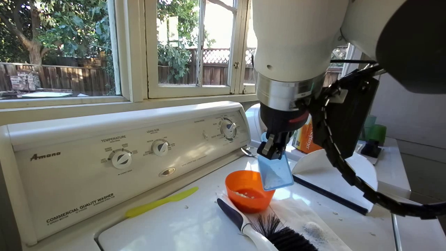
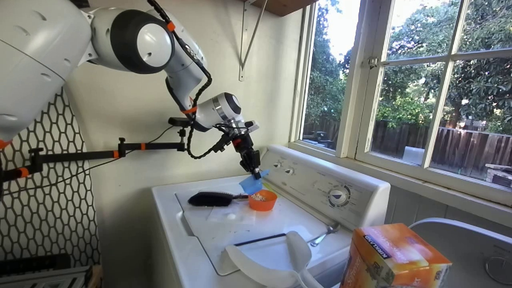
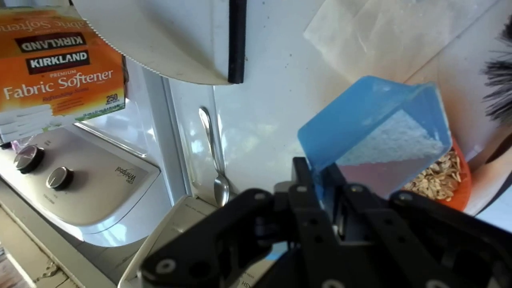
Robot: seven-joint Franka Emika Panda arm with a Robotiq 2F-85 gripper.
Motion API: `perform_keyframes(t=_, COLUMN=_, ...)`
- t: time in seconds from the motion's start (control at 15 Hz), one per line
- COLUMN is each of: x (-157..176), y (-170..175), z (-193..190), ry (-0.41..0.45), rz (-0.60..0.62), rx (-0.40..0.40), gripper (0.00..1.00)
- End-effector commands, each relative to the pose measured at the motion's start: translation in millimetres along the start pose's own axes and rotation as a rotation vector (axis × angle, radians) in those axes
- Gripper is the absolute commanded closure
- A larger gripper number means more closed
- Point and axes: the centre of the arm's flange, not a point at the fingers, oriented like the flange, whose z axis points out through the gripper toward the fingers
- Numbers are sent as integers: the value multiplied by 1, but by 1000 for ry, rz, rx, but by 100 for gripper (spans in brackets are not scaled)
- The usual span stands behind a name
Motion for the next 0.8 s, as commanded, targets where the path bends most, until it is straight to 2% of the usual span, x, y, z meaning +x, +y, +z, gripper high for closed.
perform_keyframes(t=0.0, x=-21, y=15, z=6, ry=4, rz=76, rx=72, gripper=97)
perform_keyframes(t=0.73, x=-40, y=61, z=16, ry=-3, rz=303, rx=88, gripper=97)
